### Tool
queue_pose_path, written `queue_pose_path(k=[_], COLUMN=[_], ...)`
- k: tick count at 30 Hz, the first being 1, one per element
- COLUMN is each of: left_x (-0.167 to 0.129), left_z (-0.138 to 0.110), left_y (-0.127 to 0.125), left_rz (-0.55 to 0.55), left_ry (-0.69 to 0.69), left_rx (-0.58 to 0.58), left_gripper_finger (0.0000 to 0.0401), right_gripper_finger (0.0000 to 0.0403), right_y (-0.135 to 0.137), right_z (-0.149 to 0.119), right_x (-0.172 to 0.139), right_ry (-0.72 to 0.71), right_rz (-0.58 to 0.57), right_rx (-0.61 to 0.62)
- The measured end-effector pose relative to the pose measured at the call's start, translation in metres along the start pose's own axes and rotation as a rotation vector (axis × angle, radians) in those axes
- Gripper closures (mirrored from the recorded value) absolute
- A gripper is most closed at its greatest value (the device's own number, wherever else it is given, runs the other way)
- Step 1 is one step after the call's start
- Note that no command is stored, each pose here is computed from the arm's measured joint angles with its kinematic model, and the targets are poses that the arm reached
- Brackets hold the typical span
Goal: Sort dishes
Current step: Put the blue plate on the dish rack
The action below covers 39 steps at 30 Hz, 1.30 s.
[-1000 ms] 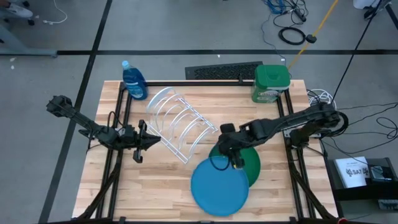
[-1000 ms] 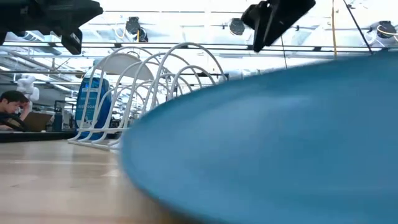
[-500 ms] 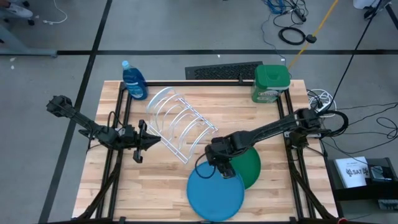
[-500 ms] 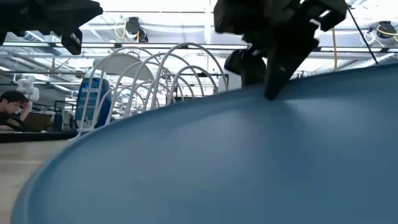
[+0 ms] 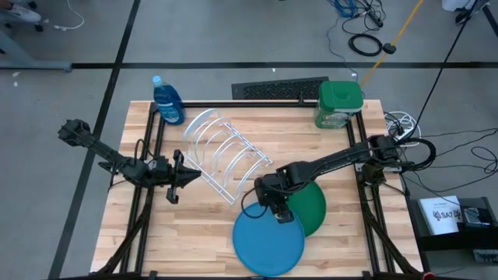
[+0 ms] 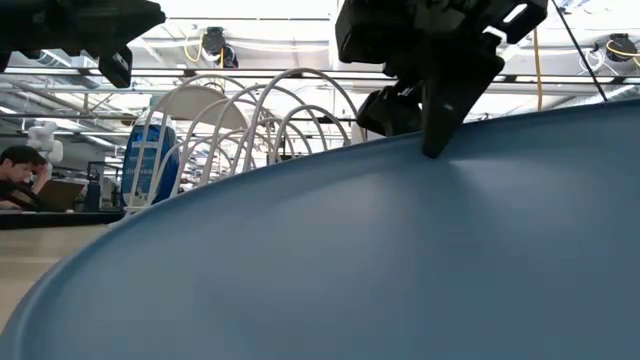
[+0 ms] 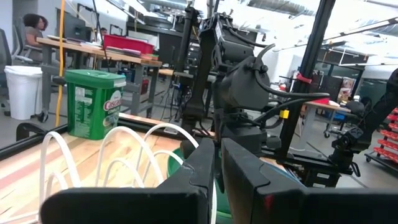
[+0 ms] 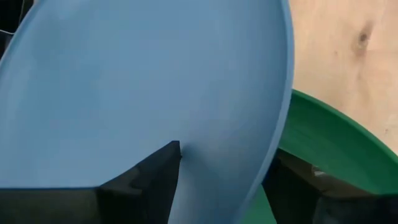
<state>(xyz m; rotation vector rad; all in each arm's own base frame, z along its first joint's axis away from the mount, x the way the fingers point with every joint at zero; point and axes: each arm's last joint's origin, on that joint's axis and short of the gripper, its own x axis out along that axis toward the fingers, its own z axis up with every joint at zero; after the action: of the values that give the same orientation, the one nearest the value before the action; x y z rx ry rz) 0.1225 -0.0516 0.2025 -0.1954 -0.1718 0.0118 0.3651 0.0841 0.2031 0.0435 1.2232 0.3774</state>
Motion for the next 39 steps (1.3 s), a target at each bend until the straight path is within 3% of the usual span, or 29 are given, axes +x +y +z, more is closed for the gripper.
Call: queue_pose_path(k=[8, 21, 31, 39], left_x=[0.000, 0.000, 0.000, 0.000], left_z=[0.000, 0.000, 0.000, 0.000], left_y=[0.000, 0.000, 0.000, 0.000], left_rz=[0.000, 0.000, 0.000, -0.002], left_ry=[0.000, 0.000, 0.000, -0.001], left_rx=[0.000, 0.000, 0.001, 0.000], left_gripper_finger=[0.0370, 0.0370, 0.0370, 0.0370], right_gripper_finger=[0.0251, 0.0380, 0.0395, 0.0396], right_y=[0.000, -0.004, -0.001, 0.010], right_z=[0.000, 0.001, 0.003, 0.017], right_x=[0.000, -0.003, -0.012, -0.068], right_ry=[0.000, -0.010, -0.009, -0.141], right_rz=[0.002, 0.050, 0.066, -0.062], right_rx=[-0.013, -0.069, -0.090, -0.206])
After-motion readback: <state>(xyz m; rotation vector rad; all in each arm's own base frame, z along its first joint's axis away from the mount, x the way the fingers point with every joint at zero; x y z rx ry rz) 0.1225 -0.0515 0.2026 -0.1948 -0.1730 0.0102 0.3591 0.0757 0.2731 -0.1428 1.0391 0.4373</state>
